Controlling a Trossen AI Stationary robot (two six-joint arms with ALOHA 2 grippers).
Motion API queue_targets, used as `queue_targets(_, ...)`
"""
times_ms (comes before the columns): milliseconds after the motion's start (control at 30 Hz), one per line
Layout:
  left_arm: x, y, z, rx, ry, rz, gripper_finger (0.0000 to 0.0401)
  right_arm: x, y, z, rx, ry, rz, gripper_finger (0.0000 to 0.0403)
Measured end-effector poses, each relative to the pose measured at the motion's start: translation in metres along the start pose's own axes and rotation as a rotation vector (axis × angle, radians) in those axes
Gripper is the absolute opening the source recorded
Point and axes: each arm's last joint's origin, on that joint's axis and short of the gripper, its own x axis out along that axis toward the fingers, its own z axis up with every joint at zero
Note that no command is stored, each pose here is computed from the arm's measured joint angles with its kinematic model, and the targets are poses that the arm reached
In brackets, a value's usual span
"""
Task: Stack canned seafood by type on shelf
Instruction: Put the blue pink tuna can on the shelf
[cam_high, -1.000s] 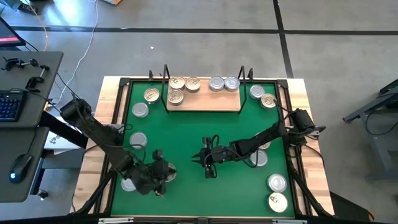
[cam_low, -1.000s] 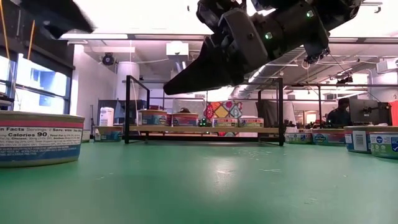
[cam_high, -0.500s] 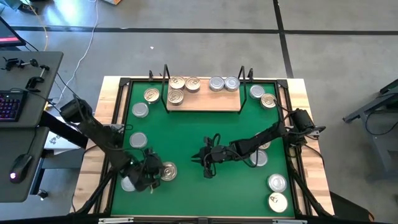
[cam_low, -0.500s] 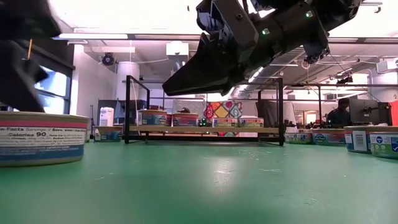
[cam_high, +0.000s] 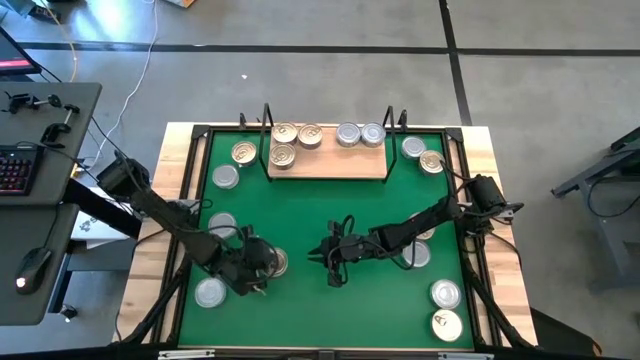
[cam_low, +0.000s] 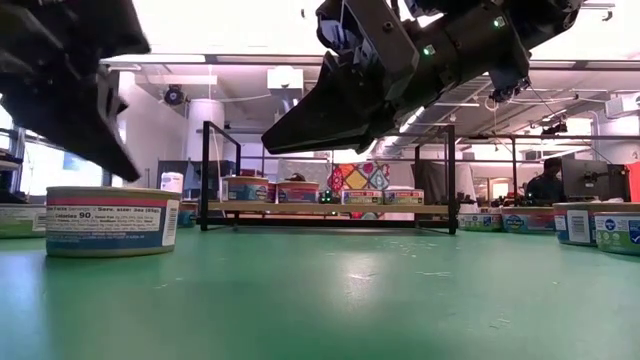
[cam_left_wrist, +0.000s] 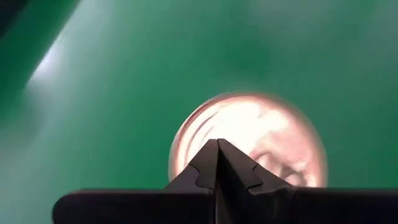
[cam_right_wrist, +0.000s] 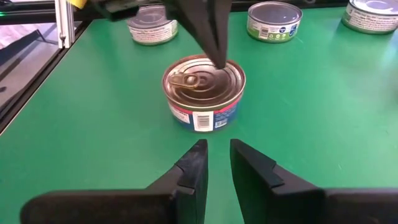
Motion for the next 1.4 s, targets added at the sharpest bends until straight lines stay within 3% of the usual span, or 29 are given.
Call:
queue_targets(267, 0.008, 0.009, -0.032, -0.158, -0.040, 0.011, 0.0000, 0.000, 0.000, 0.000, -0.003, 0.000, 0.000, 0.0060)
queue_targets(567, 0.014, 0.014, -0.054, -0.233, -0.140, -0.045, 0.0000, 0.000, 0.001, 0.003, 0.009, -0.032, 0.006, 0.0060)
queue_targets(967, 0.007, 0.014, -0.053, -0.159, -0.169, -0.055, 0.0000, 0.000, 0.003, 0.003, 0.003, -0.041, 0.012, 0.0060)
queue_targets(1200, 0.009, 0.019, -0.059, -0.154, -0.167, -0.032, 0.0000, -0.001, 0.008, 0.006, -0.196, -0.056, 0.035, 0.0064)
queue_targets(1400, 0.012, 0.025, -0.065, -0.160, -0.179, -0.012, 0.0000, 0.009, 0.010, 0.017, -0.346, -0.075, 0.026, 0.0131)
